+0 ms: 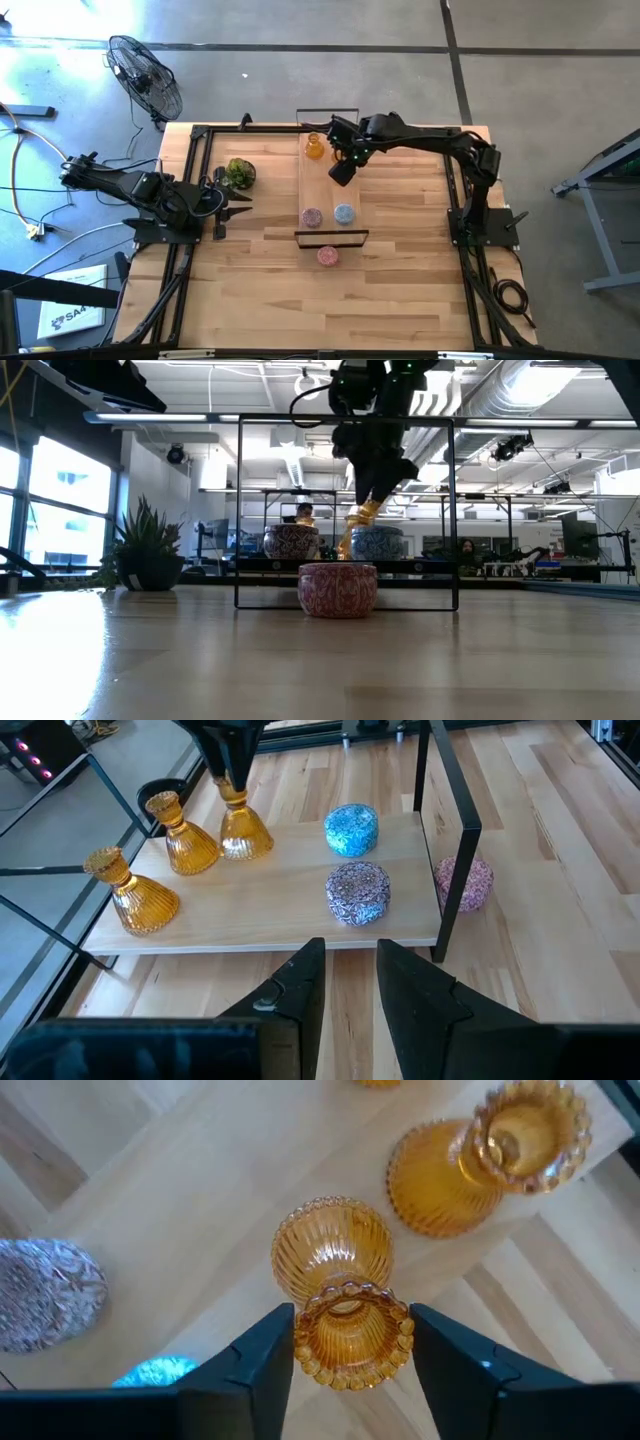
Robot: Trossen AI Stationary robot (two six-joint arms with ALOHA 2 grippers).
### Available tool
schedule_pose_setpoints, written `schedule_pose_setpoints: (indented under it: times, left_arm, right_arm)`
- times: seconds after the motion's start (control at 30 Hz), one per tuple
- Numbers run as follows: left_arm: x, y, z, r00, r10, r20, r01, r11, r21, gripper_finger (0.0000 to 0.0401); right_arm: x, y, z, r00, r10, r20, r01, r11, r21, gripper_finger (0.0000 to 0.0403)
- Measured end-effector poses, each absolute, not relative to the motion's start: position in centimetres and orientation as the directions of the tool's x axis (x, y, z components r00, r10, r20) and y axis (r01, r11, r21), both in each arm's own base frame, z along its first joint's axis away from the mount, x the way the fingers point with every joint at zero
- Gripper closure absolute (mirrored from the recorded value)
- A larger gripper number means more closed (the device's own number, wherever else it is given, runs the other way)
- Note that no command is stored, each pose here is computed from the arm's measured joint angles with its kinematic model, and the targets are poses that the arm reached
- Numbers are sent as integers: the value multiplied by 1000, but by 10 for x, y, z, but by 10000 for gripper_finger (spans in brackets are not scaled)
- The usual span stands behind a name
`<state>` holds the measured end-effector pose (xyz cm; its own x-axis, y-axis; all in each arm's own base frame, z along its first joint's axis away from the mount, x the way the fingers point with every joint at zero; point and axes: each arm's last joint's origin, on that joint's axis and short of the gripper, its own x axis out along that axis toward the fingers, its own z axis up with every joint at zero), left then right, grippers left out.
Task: Pick & Place candle stick holders
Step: Put the orange glass candle holder on the shelf, then put the pink scented candle on the shelf
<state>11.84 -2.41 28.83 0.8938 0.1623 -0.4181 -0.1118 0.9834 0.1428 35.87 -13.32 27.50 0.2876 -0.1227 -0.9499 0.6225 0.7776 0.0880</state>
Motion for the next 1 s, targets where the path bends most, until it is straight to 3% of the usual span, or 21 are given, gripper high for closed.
schedule_pose_setpoints:
  times: [0.2,0.4,0.5,0.7,0.87,1.0]
  left_arm:
    - [118,-24,288,894,163,-418,-112,983,143,309]
    - [118,-24,288,894,162,-418,-112,983,143,309]
    - [118,-24,288,894,163,-418,-112,983,143,309]
    - [118,-24,288,894,163,-418,-112,983,143,309]
    - [118,-24,288,894,163,-418,-112,983,143,309]
    - [118,-24,288,894,163,-418,-112,983,143,309]
  right_arm:
    - [359,-133,275,288,-122,-950,625,776,90,169]
    - [361,-127,276,295,-126,-947,614,784,87,159]
    - [363,-120,285,326,-198,-924,596,802,39,158]
    - [342,-85,350,402,-458,-793,603,784,-148,156]
    - [305,-28,402,574,-457,-679,571,818,-67,156]
    - [271,23,422,686,-413,-599,485,873,-47,156]
